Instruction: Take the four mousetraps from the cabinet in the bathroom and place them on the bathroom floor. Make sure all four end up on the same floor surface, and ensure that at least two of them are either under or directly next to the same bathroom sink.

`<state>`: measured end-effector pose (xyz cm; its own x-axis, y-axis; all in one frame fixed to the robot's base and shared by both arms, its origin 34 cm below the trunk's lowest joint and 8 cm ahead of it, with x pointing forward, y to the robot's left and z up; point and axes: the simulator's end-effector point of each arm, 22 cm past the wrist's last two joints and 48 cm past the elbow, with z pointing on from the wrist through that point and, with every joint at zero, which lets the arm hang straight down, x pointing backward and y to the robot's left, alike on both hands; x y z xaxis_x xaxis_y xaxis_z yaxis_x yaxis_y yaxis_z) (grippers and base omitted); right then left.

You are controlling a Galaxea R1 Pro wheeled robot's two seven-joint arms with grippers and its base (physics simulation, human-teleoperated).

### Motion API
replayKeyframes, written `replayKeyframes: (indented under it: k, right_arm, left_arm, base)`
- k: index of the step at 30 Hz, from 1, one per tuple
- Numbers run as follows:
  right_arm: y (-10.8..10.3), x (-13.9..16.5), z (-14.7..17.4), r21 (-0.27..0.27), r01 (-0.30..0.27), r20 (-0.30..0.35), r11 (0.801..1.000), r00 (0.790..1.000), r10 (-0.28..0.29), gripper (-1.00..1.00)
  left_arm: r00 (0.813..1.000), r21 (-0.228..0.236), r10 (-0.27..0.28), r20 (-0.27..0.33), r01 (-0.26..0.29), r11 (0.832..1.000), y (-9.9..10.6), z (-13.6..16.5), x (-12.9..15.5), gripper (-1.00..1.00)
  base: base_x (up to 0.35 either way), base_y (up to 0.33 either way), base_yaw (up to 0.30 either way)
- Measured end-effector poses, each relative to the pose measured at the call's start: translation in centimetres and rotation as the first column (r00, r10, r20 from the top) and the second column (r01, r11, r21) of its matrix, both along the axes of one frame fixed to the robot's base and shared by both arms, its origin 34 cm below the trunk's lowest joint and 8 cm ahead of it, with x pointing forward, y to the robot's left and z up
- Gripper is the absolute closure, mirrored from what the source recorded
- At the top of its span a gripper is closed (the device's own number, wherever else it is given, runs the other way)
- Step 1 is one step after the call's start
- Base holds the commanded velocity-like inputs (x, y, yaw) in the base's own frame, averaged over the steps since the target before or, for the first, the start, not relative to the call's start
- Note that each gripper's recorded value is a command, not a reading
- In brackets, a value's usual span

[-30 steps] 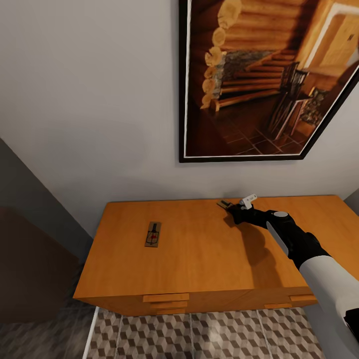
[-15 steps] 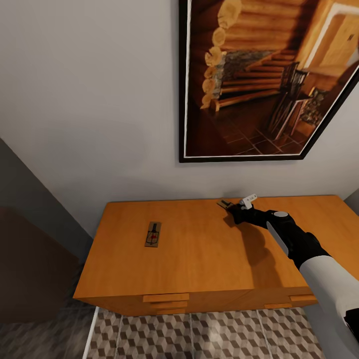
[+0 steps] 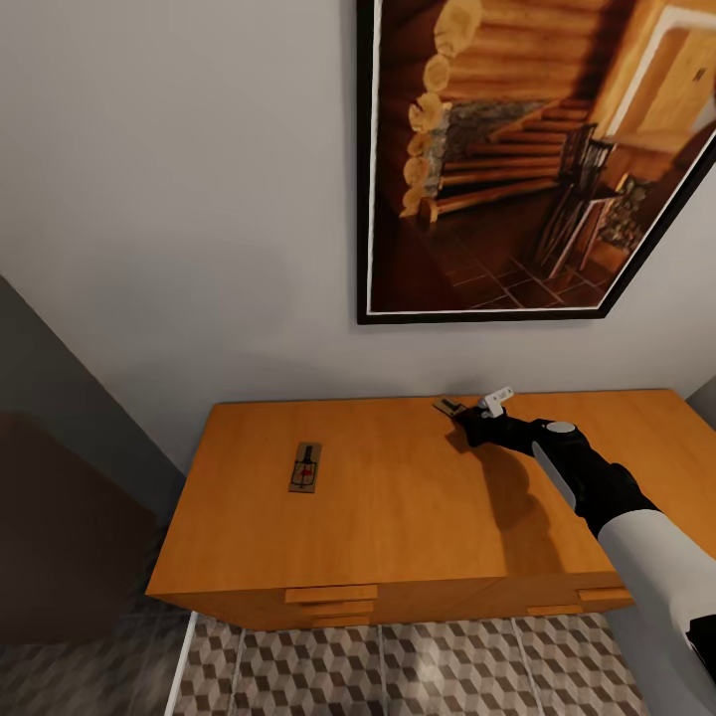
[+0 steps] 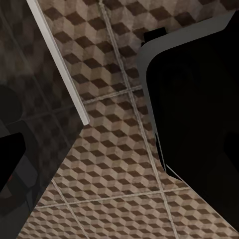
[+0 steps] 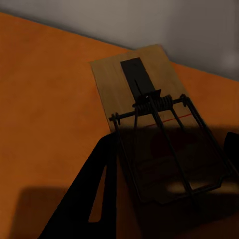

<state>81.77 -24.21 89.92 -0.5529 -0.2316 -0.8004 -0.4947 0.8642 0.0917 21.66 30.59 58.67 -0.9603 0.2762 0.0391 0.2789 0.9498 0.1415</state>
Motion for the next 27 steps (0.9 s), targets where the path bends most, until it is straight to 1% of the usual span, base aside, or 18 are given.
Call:
replayKeyframes:
  k: [27]
  right_arm:
    - [0.02,-0.07,-0.02,-0.003,-0.007,-0.001,1.0,1.0,0.007,1.0]
  left_arm:
    - [1.0,0.001,0.0,0.0,0.0,1.0,0.02,0.0,0.01,-1.0]
  base:
    - [0.0,0.0,0.0]
